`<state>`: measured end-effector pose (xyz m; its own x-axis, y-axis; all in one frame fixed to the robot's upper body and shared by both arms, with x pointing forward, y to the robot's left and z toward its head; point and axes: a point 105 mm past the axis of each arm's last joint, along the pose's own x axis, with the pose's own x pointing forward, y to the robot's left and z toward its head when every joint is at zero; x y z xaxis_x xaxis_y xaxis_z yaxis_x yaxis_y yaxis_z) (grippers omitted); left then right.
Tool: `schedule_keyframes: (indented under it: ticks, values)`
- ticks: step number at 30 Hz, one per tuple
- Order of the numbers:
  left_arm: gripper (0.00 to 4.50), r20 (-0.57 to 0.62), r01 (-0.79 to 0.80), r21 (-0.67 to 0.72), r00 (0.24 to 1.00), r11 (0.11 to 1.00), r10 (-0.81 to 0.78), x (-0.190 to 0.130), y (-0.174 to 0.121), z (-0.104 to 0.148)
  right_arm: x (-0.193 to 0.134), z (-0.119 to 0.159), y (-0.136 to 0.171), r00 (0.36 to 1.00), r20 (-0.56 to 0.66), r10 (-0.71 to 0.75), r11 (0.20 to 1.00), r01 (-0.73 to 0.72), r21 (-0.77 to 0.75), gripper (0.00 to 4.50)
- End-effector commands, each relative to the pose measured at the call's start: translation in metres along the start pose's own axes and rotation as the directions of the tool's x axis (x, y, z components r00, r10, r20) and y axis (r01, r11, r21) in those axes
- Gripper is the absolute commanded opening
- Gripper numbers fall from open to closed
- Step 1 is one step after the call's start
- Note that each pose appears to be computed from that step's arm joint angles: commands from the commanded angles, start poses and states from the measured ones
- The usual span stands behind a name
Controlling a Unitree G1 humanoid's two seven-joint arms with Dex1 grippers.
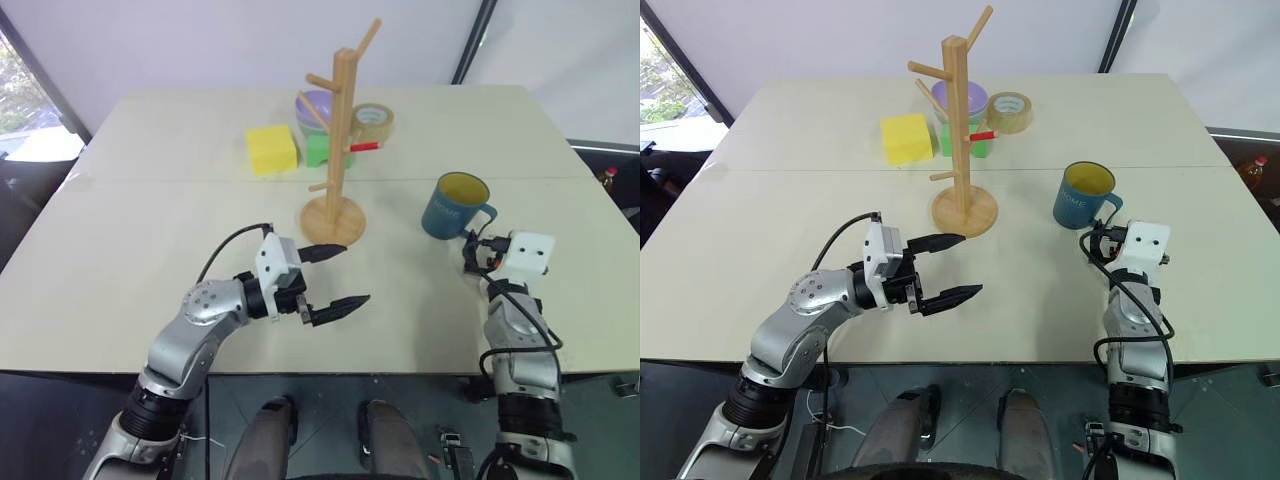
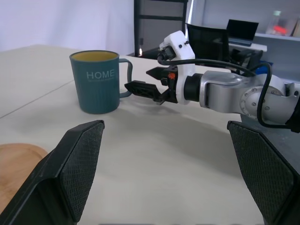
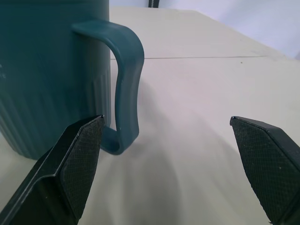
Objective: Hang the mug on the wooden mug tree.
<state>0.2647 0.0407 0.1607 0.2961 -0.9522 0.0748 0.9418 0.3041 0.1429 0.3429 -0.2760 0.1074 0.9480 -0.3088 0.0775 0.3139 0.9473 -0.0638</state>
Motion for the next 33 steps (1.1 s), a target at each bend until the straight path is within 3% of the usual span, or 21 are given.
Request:
schedule_keyframes:
  ticks: [1,6,9,16,23,26,30,33]
  values:
    - [4.5,0.028,0.011,0.038,1.0,0.999,-0.012,0.002,-0.002,0.011,0.006,0.011,-0.002,0.999,0.044,-0.014,1.0,0.014,-0.013,4.44]
    - [4.5,0.029,0.006,0.043,1.0,0.999,-0.007,0.002,0.0,0.011,0.013,0.007,0.001,1.0,0.028,-0.009,1.0,0.009,-0.007,4.44]
    - [4.5,0.029,0.0,0.046,1.0,0.999,-0.001,0.002,0.002,0.012,0.017,0.005,0.003,1.0,0.021,-0.006,1.0,0.006,-0.004,3.65]
    - [4.5,0.03,-0.031,0.046,0.999,0.998,0.029,-0.002,0.006,0.011,0.018,0.011,0.015,0.997,0.052,0.06,0.998,-0.061,0.015,0.07]
    - [4.5,0.022,-0.06,0.042,0.998,0.997,0.059,-0.007,0.012,0.009,0.014,0.024,0.019,0.986,0.106,0.127,0.992,-0.127,-0.006,0.02]
    - [4.5,0.013,-0.096,0.053,0.995,0.994,0.095,-0.014,0.02,0.008,0.007,0.041,0.03,0.955,0.155,0.252,0.966,-0.24,-0.096,0.02]
    - [4.5,0.006,-0.194,0.072,0.981,0.978,0.194,-0.033,0.043,0.009,-0.02,0.073,0.057,0.814,0.189,0.549,0.823,-0.487,-0.292,0.02]
    - [4.5,0.015,-0.265,0.076,0.964,0.961,0.265,-0.056,0.064,0.014,-0.049,0.099,0.077,0.639,0.144,0.756,0.632,-0.653,-0.418,0.02]
